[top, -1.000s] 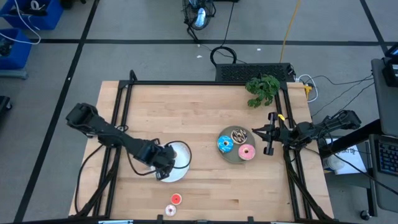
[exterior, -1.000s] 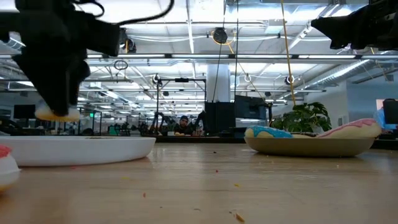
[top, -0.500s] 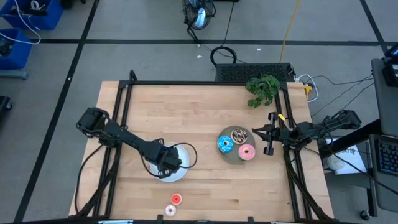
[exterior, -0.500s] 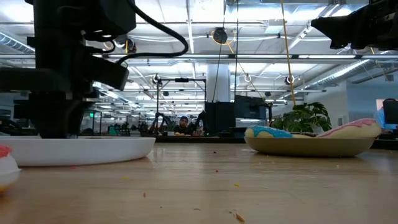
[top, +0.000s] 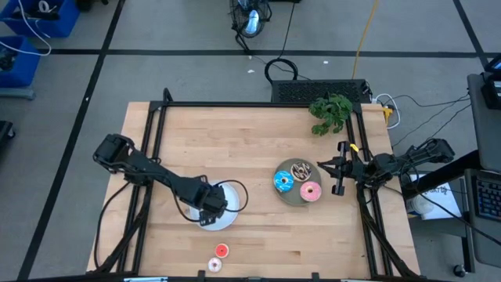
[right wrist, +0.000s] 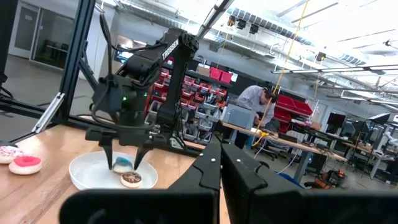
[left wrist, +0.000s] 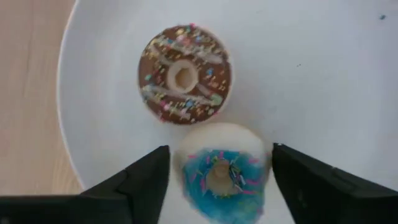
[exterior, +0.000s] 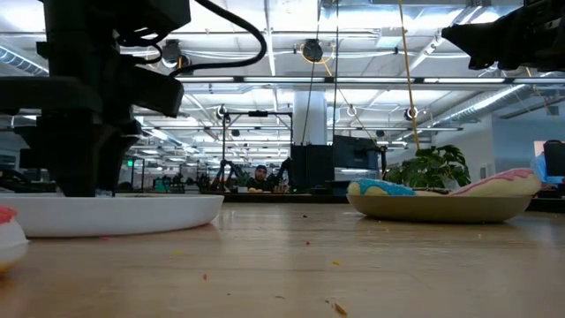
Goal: Pick & Place donuts
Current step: Put the blue donut on the white plate, then put the white donut on the white plate
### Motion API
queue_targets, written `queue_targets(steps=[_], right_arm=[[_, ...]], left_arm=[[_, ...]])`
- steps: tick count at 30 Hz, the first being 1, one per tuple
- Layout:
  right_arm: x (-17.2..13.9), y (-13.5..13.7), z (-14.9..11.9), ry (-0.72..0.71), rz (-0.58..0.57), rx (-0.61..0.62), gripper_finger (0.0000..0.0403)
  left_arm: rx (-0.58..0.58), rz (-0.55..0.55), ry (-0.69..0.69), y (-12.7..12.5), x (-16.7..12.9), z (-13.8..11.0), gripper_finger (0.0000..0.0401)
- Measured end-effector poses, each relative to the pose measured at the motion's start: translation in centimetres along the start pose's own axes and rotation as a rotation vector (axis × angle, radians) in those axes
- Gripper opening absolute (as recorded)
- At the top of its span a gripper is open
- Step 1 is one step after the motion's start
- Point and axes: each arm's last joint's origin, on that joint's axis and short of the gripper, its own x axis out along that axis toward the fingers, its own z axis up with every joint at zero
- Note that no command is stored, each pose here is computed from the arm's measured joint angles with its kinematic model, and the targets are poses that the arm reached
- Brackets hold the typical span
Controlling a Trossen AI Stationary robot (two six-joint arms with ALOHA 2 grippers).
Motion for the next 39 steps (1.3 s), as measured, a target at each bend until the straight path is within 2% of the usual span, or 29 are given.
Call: queue_targets(steps=[5, 8, 12, 16, 22, 30, 35, 39], right_arm=[[0.0, 0.0, 0.0, 0.0, 0.0, 0.0, 0.0], [0.0, 0.0, 0.0, 0.0, 0.0, 0.001, 0.0], [0.0, 0.0, 0.0, 0.0, 0.0, 0.002, 0.0], [0.0, 0.0, 0.0, 0.0, 0.0, 0.003, 0.0], [0.0, 0.0, 0.0, 0.001, 0.0, 0.002, 0.0], [0.0, 0.0, -0.1, 0.008, 0.003, 0.0, 0.0], [0.0, 0.0, -0.1, 0.008, 0.003, 0.007, 0.0], [0.0, 0.0, -0.1, 0.007, 0.003, 0.007, 0.0]], left_arm=[[-0.014, -0.011, 0.013, 0.0, 0.0, -0.1, 0.034], [-0.008, -0.011, 0.022, 0.0, 0.0, -0.1, 0.0361], [0.001, 0.008, 0.048, 0.1, -0.5, -0.1, 0.0368], [-0.009, 0.013, 0.055, -0.1, -1.8, 0.5, 0.0356], [0.079, -0.028, -0.002, -1.7, -6.4, 2.3, 0.0317], [0.148, -0.05, -0.229, -4.0, -13.7, 4.1, 0.0225], [0.247, -0.084, -0.345, -5.5, -15.7, 4.0, 0.0162], [0.215, -0.1, -0.381, -6.4, -16.0, 3.6, 0.011]])
